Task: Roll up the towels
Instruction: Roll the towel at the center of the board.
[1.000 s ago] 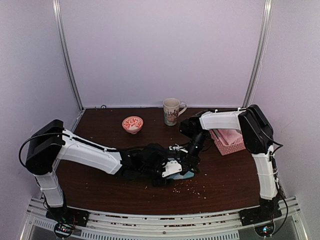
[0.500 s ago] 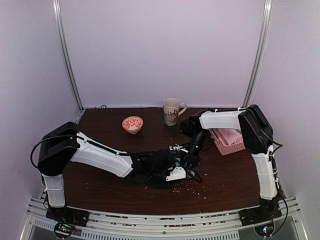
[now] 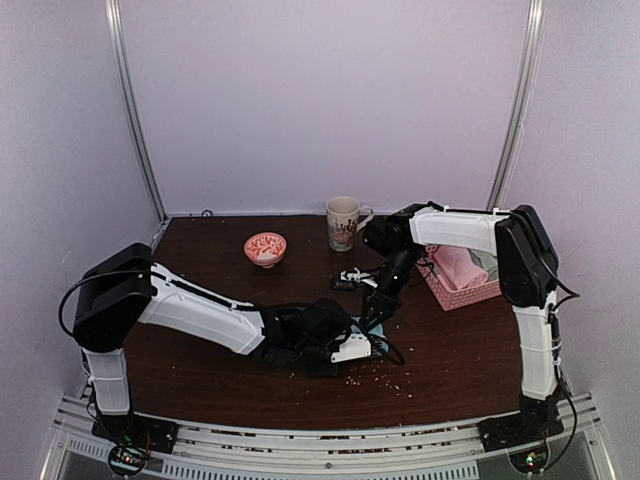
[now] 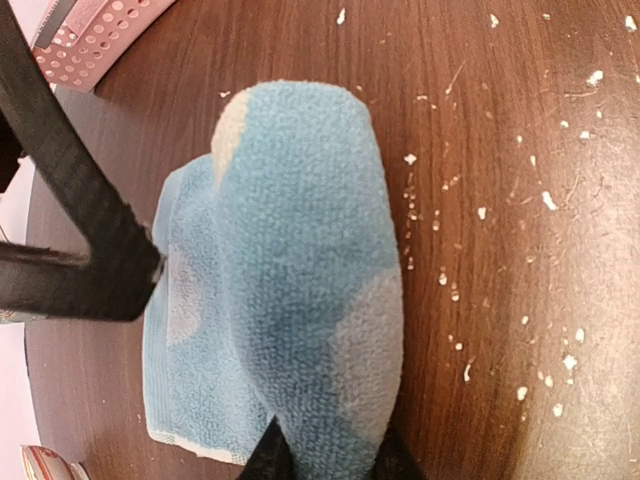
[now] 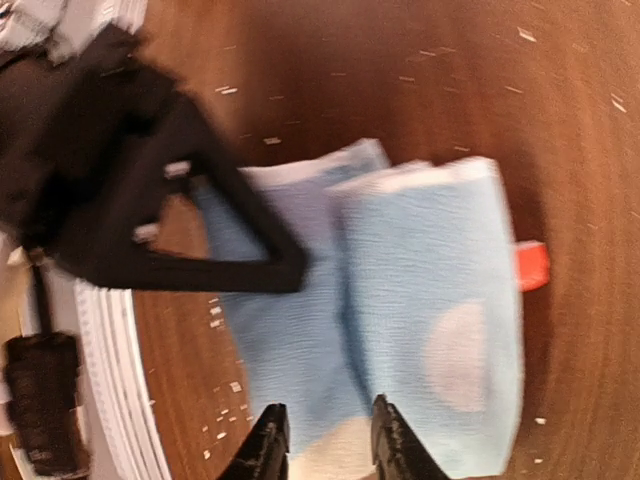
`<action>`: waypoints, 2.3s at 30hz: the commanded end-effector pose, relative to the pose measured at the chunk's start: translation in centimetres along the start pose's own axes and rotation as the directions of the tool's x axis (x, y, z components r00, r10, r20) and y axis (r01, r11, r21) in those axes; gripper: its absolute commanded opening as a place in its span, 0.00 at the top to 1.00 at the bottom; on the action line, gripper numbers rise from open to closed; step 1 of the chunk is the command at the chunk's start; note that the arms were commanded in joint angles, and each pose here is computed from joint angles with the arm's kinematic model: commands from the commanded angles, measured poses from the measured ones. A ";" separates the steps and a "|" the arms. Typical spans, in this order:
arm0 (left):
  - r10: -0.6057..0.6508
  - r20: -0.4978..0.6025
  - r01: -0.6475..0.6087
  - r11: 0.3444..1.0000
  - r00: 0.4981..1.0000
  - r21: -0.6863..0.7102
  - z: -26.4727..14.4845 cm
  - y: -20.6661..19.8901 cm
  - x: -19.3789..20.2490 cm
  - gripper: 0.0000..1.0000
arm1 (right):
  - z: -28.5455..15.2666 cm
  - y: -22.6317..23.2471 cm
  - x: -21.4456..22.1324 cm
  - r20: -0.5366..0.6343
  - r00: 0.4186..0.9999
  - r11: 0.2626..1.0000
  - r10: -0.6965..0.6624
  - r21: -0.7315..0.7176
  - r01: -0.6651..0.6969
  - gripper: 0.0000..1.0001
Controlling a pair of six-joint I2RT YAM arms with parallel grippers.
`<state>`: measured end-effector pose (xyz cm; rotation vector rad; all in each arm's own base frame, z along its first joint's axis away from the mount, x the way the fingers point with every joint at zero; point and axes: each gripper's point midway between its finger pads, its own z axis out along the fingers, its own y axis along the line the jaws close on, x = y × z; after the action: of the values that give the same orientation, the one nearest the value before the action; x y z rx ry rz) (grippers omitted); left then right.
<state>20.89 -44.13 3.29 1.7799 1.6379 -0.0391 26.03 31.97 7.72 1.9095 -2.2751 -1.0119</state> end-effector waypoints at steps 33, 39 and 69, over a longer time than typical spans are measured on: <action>-0.260 -0.097 0.277 0.883 0.961 0.378 -0.9 -5.0 0.3 0.88 | -3.8 -2.7 -5.5 0.092 0.995 0.978 0.044 0.198 -0.062 0.68; -0.414 -0.190 0.447 0.719 0.891 0.532 0.3 -5.1 1.2 0.89 | -15.6 0.0 -9.8 0.322 0.945 0.930 -0.051 0.359 -0.072 0.58; -0.599 -0.492 0.712 0.199 0.632 0.674 2.8 -3.5 2.6 0.91 | 0.4 1.9 0.8 -0.310 0.890 0.618 -0.335 0.641 0.456 0.45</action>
<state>21.18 -46.16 3.31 1.4798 2.3829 -1.5058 20.62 29.75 8.15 2.6480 -2.2444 -0.0980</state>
